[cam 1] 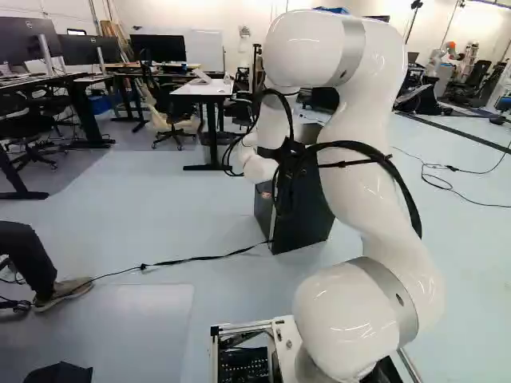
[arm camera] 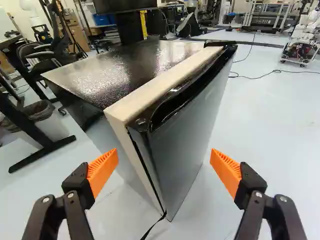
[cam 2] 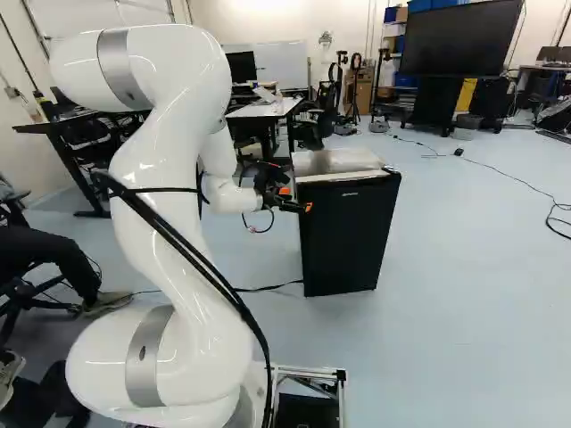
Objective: Open the fridge door
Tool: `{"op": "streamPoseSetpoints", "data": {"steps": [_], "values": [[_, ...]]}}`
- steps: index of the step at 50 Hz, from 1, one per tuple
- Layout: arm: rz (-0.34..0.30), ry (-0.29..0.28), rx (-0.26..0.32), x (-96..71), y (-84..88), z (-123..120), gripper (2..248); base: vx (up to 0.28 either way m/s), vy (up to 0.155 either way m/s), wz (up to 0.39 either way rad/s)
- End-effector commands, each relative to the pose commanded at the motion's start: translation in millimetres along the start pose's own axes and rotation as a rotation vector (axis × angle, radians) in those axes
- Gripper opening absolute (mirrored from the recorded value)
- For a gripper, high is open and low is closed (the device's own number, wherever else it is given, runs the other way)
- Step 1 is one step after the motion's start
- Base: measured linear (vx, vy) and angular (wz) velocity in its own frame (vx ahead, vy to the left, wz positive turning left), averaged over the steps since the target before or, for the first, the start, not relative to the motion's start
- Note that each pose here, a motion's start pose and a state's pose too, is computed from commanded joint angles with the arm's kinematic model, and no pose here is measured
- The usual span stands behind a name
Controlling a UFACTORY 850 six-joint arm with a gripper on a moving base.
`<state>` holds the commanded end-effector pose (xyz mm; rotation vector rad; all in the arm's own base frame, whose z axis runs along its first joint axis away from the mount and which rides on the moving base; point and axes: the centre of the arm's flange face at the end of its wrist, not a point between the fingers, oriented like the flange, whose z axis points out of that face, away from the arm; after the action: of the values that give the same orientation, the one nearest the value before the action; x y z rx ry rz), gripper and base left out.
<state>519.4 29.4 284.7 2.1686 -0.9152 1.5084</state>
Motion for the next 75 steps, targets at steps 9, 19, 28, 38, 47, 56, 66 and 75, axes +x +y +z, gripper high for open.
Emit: {"op": "streamPoseSetpoints", "data": {"steps": [9, 19, 28, 38, 47, 56, 66, 75], "values": [[0.000, 0.000, 0.000, 0.0, 0.0, 0.0, 247, 0.000, 0.000, 0.000], [0.000, 0.000, 0.000, 0.0, 0.0, 0.0, 247, 0.000, 0.000, 0.000], [0.001, 0.000, -0.001, 0.2, 0.4, 0.5, 247, 0.000, 0.000, 0.000], [0.003, 0.001, -0.005, 1.0, 1.6, 2.3, 247, 0.000, 0.000, 0.000], [0.005, 0.002, -0.010, 1.9, 3.0, 4.4, 247, 0.000, 0.000, 0.000], [0.007, 0.002, -0.014, 2.8, 4.5, 6.5, 247, 0.000, 0.000, 0.000], [0.011, 0.003, -0.021, 3.8, 6.2, 8.8, 247, 0.000, 0.000, 0.000], [0.019, 0.002, -0.036, 4.5, 8.6, 10.8, 247, 0.000, 0.000, 0.000]]}}
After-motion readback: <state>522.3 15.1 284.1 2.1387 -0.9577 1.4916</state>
